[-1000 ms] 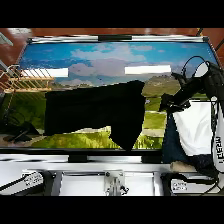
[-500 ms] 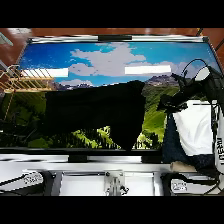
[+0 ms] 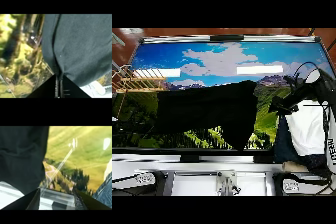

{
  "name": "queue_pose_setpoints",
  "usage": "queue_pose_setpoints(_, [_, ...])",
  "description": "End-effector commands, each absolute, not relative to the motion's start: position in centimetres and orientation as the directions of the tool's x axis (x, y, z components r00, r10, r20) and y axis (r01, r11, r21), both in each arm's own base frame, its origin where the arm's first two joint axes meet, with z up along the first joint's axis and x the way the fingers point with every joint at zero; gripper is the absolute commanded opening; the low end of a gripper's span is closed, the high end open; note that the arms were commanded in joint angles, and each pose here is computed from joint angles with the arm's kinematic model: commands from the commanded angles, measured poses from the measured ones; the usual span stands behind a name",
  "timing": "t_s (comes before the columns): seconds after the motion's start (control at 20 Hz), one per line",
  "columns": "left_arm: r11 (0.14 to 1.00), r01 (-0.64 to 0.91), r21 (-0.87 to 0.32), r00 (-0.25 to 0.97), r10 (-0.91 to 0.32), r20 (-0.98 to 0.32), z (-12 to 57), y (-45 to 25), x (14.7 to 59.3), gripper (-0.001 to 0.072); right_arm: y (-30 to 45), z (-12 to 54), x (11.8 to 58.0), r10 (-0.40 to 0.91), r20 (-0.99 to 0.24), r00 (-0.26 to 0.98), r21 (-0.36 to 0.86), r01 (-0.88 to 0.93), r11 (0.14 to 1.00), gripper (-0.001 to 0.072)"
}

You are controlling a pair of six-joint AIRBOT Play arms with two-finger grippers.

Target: Fold the shirts.

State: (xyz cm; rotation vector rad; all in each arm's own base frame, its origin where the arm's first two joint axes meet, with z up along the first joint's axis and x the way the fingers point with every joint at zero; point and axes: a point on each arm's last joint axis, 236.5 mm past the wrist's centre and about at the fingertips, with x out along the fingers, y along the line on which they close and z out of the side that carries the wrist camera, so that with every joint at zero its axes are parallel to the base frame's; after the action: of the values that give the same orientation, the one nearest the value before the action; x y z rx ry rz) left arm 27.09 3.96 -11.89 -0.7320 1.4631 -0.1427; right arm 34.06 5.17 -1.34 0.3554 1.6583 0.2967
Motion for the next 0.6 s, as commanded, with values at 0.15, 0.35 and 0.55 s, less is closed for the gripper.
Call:
queue_pose_setpoints(0.15, [0.813,-0.257,-0.523,0.154,-0.500,-0.853,-10.5,4.2,27.5,0.0033,10.7,-7.5,32.0,0.592,-0.801,-0.086,0.562,0.232,0.794,0.0535])
queue_pose_setpoints(0.35, [0.819,-0.236,-0.523,0.169,-0.496,-0.852,-9.3,4.3,27.8,0.0032,12.8,-10.4,34.2,0.532,-0.846,-0.017,0.523,0.167,0.836,0.0533])
queue_pose_setpoints(0.55, [0.806,-0.195,-0.559,0.236,-0.514,-0.825,-7.7,3.8,29.3,0.0032,12.8,-11.5,35.7,0.497,-0.867,0.041,0.497,0.144,0.855,0.0385])
